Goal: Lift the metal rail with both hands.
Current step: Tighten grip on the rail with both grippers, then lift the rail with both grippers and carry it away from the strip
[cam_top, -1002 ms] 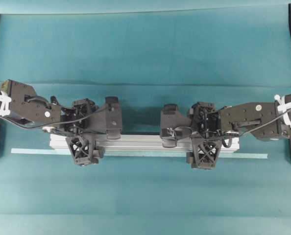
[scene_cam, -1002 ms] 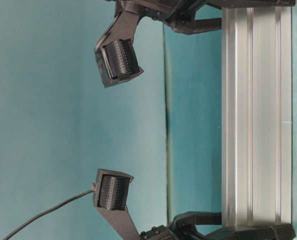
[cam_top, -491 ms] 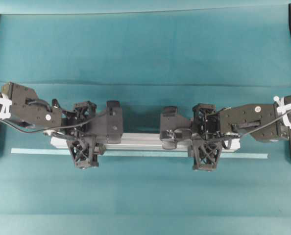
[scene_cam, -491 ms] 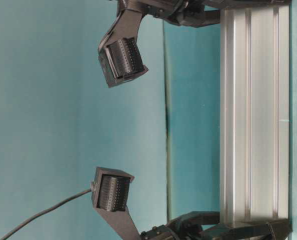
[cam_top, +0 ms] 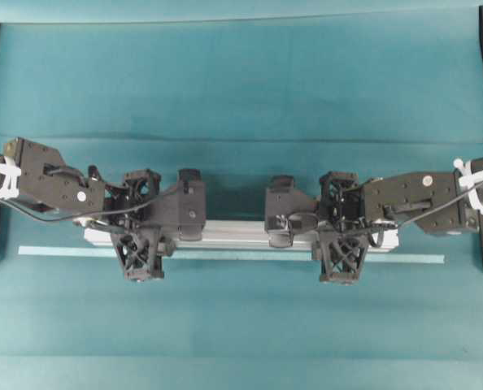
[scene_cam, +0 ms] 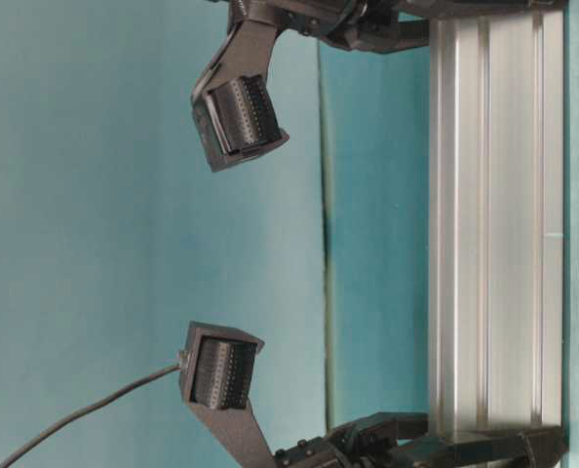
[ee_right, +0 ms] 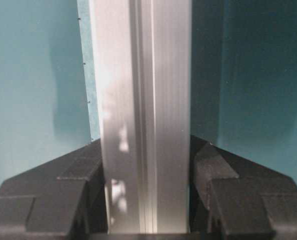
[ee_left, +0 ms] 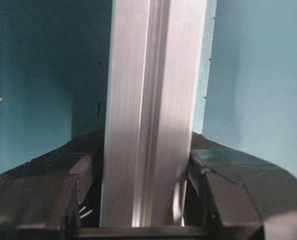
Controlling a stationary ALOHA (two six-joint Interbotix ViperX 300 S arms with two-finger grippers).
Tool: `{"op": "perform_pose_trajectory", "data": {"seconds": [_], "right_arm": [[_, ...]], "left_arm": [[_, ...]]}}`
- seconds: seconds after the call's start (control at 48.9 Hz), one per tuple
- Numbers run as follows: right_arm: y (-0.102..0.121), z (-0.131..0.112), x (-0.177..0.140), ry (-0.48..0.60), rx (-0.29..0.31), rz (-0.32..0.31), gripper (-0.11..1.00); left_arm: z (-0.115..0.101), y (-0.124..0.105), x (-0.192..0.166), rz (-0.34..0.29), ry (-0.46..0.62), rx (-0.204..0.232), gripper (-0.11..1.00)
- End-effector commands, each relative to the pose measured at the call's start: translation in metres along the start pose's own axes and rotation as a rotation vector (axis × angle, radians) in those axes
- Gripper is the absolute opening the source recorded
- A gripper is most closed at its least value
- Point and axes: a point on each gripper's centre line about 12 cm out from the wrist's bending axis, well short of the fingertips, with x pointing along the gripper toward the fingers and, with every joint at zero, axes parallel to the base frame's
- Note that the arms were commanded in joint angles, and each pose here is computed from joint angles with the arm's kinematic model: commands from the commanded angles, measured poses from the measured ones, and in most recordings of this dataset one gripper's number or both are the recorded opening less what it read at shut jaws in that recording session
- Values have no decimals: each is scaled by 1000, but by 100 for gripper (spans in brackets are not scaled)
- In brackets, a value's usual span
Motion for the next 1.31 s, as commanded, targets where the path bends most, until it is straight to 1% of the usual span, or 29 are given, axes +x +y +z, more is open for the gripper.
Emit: {"op": "perform_pose_trajectory", "data": {"seconds": [0.0, 0.225, 0.307, 0.368, 0.511, 0.777, 1.022, 1.227, 1.288], "right_arm": [[0, 2, 1, 0, 6, 0, 39], [-2, 12, -13, 1, 6, -2, 39], [-3, 18, -22, -2, 9, -1, 39], [-3, 22, -30, -6, 12, -1, 39], [-4, 29, -47, -20, 19, -1, 39], [-8, 35, -83, -4, 34, -3, 39], [-7, 44, -118, 4, 35, -2, 39], [-7, 55, -144, 23, 36, 1, 39], [-6, 59, -154, 27, 35, 1, 39]], "left_arm": [[7, -2, -4, -4, -24, -2, 39], [14, -2, -13, -3, -17, -4, 39], [19, -3, -21, -2, -24, -1, 39], [23, -2, -27, -2, -34, -7, 39], [33, -2, -48, -3, -72, -8, 39], [41, 1, -86, 5, -65, -10, 39], [55, 2, -129, 7, -85, -12, 39], [62, 5, -167, 12, -99, -23, 38], [63, 7, -176, 16, -90, -34, 39]]}}
